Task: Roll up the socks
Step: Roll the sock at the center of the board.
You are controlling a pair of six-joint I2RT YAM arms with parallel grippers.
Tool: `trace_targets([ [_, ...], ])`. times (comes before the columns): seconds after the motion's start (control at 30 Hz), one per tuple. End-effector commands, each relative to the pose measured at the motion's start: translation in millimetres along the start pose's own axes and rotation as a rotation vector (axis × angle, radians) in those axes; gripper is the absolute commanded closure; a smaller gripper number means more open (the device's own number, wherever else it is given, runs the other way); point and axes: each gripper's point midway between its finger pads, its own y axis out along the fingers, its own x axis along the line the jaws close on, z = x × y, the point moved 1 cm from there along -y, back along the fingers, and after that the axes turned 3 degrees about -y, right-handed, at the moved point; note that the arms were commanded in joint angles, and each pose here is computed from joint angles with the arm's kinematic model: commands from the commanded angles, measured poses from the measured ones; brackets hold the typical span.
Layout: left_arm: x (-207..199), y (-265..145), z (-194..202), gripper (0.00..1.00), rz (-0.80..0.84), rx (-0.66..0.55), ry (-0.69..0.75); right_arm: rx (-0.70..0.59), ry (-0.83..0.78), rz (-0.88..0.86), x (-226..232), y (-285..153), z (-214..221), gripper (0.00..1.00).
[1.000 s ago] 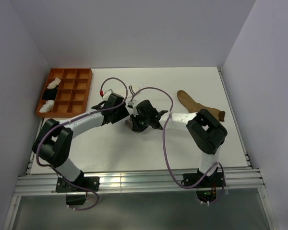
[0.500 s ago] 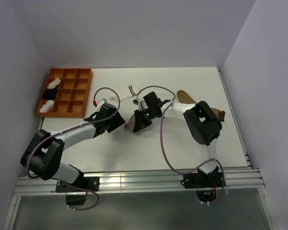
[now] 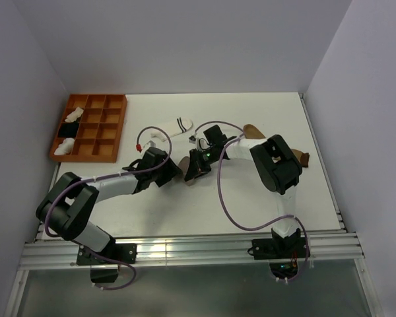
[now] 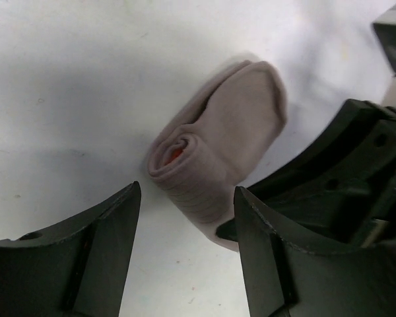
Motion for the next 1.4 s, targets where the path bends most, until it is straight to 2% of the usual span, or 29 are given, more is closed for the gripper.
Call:
trace_targets([
  [0.0, -16, 7, -1, 0.37, 0.040, 0.006, -0.034, 0.033, 0.045, 0.016, -12, 4, 4, 1.00],
  [0.37, -8, 16, -1, 0.38, 0.005, -0.013, -0.104, 0.062, 0.097, -0.025, -17, 7, -1, 1.00],
  [0.87, 21, 21, 5, 0.40, -0.066, -0.029, -0.115, 0.064, 0.164, -0.032, -32, 8, -11, 1.00],
  [1.03, 34, 27, 7, 0.49, -0.125, -0.032, -0.120, 0.062, 0.163, -0.008, -35, 7, -12, 1.00],
  [1.13, 43, 28, 9, 0.64, -0.162, -0.028, -0.118, 0.036, 0.135, 0.018, -35, 3, -14, 0.99],
  [1.2, 47, 28, 10, 0.74, -0.186, -0.025, -0.110, -0.016, 0.080, 0.047, -29, -6, -19, 0.95],
  [1.33, 48, 27, 9, 0.88, -0.210, -0.018, -0.081, -0.105, -0.028, 0.154, -21, -22, -26, 0.80],
  [1.37, 46, 27, 9, 0.94, -0.208, -0.017, -0.075, -0.125, -0.051, 0.178, -19, -25, -27, 0.70],
])
